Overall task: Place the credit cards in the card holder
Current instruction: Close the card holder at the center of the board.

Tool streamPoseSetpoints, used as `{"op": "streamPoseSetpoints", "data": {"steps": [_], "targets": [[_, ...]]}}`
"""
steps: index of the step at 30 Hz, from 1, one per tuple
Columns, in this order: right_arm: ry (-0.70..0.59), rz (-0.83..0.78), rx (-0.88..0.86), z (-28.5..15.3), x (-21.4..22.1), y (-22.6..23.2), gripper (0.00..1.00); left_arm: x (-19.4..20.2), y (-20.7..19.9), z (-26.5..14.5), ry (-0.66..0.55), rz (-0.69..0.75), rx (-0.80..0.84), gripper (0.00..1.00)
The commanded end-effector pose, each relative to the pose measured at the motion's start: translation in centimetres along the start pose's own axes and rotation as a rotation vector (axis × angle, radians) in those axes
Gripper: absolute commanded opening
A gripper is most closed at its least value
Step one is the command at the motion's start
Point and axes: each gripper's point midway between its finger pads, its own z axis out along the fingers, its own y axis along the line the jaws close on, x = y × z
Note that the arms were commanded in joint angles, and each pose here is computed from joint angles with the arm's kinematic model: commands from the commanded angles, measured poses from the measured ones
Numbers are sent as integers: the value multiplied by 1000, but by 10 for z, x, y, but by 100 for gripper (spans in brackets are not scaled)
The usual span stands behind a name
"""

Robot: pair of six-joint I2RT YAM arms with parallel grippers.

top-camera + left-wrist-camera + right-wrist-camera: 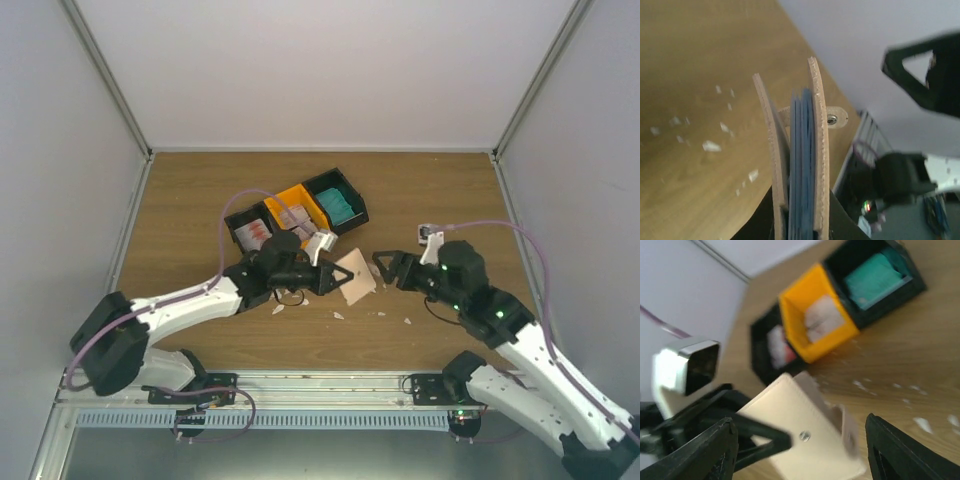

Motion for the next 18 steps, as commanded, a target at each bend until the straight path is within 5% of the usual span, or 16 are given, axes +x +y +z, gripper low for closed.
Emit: {"op": "streamPoseSetpoints", "data": {"steps": [1,12,18], "targets": [[181,-117,313,17,34,-66,70,33,-18,16,219,85,172,0],[335,-141,415,36,71,-102,61,74,51,76,422,-52,114,3],[415,-140,440,50,93,-119,58,82,86,75,441,35,-53,39]]}}
